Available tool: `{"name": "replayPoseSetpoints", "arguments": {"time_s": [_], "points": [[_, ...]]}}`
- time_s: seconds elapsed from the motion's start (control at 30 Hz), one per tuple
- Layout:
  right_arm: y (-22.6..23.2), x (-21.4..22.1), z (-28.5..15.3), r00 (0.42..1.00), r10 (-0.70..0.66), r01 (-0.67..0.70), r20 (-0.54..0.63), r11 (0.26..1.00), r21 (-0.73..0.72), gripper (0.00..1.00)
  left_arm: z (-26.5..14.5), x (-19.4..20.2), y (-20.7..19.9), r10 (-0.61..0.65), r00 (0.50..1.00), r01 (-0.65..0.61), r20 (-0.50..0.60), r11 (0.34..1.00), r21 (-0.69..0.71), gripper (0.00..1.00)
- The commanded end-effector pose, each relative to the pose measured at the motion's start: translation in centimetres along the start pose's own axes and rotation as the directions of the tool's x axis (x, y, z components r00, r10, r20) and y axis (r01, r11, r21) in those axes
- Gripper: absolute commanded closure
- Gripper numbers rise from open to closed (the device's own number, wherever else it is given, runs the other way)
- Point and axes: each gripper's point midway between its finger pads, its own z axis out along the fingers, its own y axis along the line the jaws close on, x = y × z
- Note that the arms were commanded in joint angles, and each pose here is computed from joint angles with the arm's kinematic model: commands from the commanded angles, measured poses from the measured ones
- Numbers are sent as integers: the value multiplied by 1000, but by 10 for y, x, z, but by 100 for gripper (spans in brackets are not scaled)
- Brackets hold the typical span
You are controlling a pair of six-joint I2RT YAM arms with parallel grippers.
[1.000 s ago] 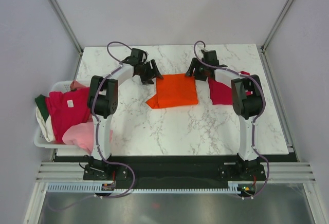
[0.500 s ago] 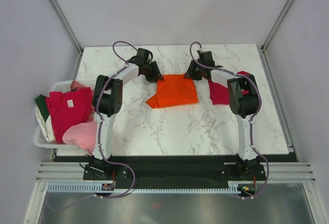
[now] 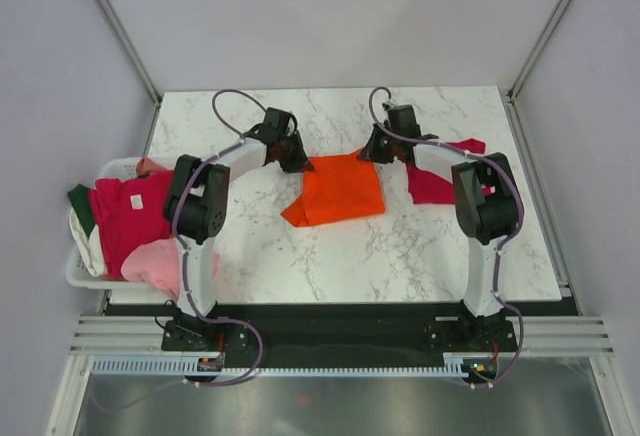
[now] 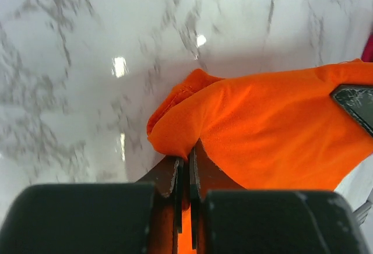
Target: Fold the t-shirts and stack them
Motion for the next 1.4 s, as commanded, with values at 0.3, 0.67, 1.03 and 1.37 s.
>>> {"name": "replayPoseSetpoints", "arguments": {"time_s": [0.3, 0.67, 1.03, 1.37], "points": [[-17, -20, -164, 979, -12, -20, 203, 987, 158, 100, -122, 42, -137, 143, 967, -190, 213, 958, 216, 98], [-103, -67, -309, 916, 25, -203, 402, 891, 406, 100, -142, 98, -254, 228, 952, -292, 203, 876, 384, 98], [-178, -100, -331, 862, 109, -375, 495, 793, 479, 100, -80, 100, -343, 214, 959, -279, 186, 822, 496, 98], [-222, -123, -298, 869, 141, -413, 475, 734, 538, 100, -14, 58, -343, 95, 981, -171, 171, 838, 517, 98]]}}
